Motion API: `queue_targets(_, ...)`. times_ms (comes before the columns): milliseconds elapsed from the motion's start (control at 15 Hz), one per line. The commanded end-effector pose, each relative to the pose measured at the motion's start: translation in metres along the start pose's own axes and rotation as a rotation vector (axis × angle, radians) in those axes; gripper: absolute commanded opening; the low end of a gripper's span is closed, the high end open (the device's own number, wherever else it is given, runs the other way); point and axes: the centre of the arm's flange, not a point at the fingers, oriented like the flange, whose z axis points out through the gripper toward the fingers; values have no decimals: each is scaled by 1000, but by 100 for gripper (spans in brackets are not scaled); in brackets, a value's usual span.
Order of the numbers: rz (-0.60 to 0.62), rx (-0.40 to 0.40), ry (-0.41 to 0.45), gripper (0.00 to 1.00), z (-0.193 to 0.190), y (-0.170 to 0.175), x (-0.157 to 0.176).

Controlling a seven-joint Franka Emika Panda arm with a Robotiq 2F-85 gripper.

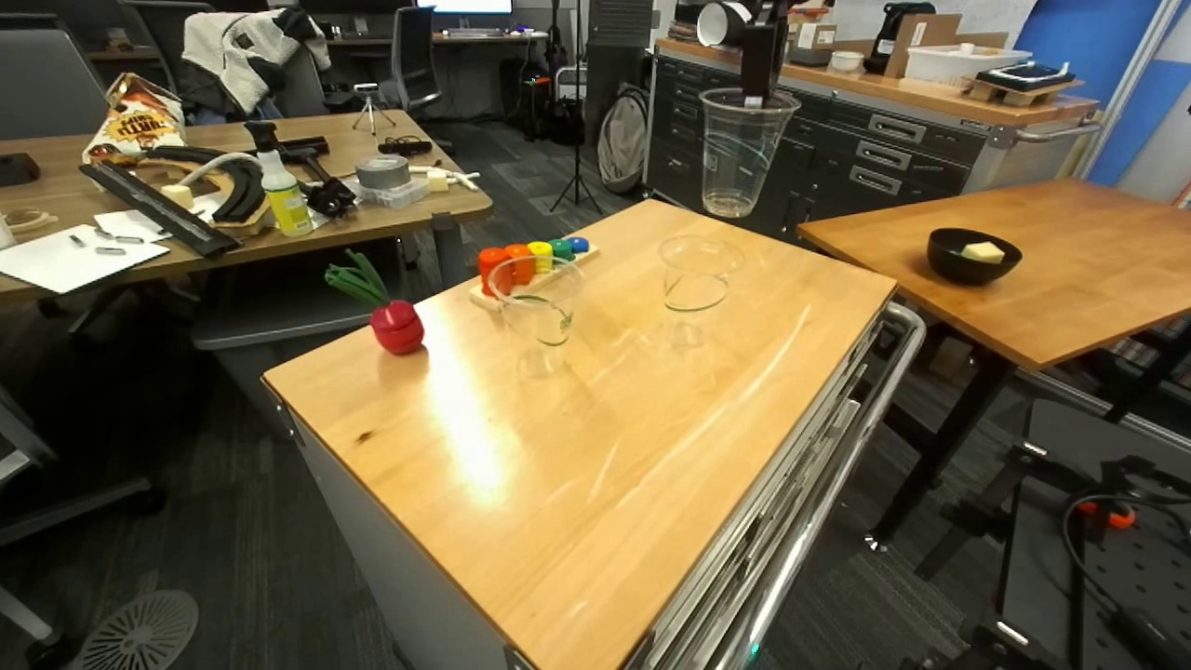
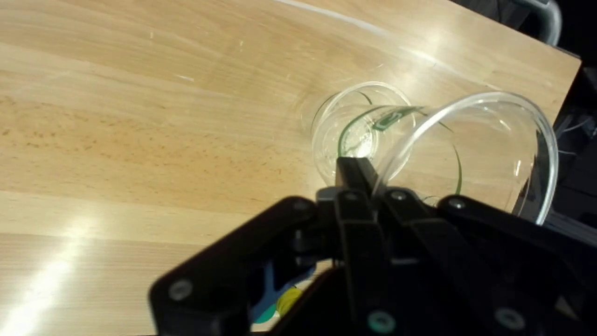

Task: Pack the cups in the tower form

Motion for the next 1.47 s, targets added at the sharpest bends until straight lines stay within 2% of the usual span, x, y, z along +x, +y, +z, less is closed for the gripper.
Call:
queue_targets(0,-74,51,44,1,19,-14,-12)
queue_targets(267,-128,101,6,1,35,-23,-20)
queue_targets(600,-222,129,14,1,56,-44,-19)
queue_targets(933,-271,103,24,1,65,-56,-12)
queue_targets(1400,-277,71,80,1,41,-54,-5)
